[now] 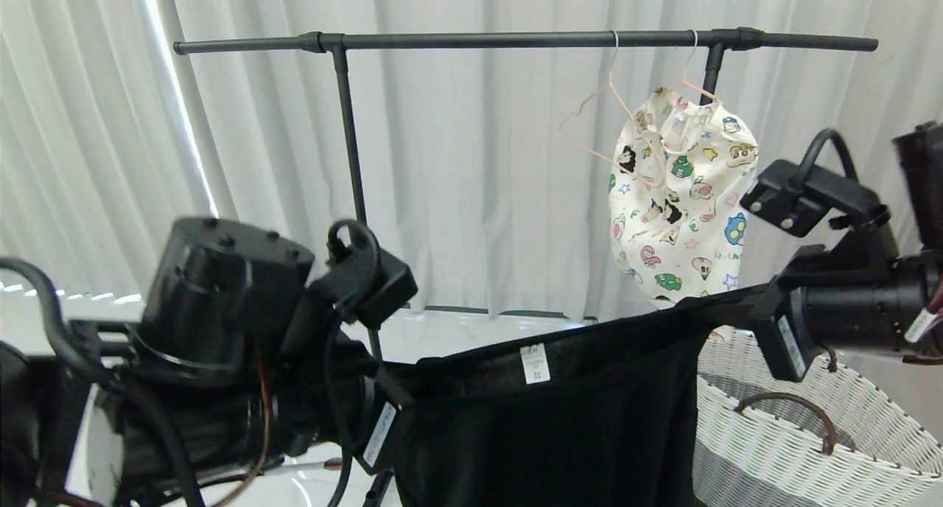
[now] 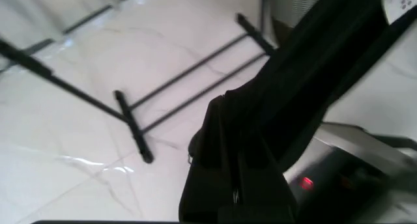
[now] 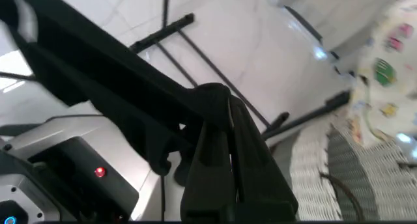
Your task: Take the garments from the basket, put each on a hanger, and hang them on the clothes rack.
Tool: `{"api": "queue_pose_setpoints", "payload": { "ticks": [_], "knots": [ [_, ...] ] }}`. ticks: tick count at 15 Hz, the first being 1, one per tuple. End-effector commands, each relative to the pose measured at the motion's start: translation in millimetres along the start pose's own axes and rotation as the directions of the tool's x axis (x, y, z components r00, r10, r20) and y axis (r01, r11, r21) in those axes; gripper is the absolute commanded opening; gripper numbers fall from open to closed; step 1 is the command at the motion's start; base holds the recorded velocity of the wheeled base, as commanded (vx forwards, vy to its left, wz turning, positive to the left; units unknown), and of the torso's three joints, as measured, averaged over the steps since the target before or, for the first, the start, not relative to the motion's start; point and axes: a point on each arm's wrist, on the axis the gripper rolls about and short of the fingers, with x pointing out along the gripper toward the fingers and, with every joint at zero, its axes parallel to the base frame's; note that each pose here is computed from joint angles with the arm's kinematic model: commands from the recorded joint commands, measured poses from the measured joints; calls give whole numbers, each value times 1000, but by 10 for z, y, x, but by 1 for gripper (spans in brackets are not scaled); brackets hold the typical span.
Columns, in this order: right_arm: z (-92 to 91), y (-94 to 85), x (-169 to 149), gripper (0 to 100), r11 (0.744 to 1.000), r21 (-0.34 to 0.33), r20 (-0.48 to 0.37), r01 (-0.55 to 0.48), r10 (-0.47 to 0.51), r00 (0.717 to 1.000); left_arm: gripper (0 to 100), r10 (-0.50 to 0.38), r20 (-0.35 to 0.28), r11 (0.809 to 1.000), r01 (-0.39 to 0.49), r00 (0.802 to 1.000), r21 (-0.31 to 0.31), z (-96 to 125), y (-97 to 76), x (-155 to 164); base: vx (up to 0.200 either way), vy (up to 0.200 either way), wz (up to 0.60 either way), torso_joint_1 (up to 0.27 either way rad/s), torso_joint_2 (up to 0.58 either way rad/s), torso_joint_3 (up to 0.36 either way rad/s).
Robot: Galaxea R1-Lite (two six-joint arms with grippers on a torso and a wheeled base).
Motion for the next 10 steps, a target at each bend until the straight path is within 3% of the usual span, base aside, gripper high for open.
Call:
{"api": "queue_pose_setpoints", "payload": {
  "ticks": [1,3,6,8,10],
  "knots": [
    [181,-119,-239,0,999,24,88,33,-35,996,0,-122,63,993,122,991,-2,643,49,-741,0,0,0,0,0,0],
    [447,-185,-329,0,999,28,158,38,-42,987,0,-116,98,993,116,988,3,858,66,-893,0,0,0,0,0,0],
    [657,-204,-465,0,999,21,216,33,-36,976,0,-104,112,994,102,988,27,880,32,-930,0,0,0,0,0,0],
    [687,-200,-569,0,999,20,231,35,-38,972,0,-111,140,993,105,984,51,891,-23,-1010,0,0,0,0,0,0],
    [679,-184,-672,0,999,17,252,35,-38,967,0,-90,207,993,71,974,98,949,-17,-1059,0,0,0,0,0,0]
  ]
}}
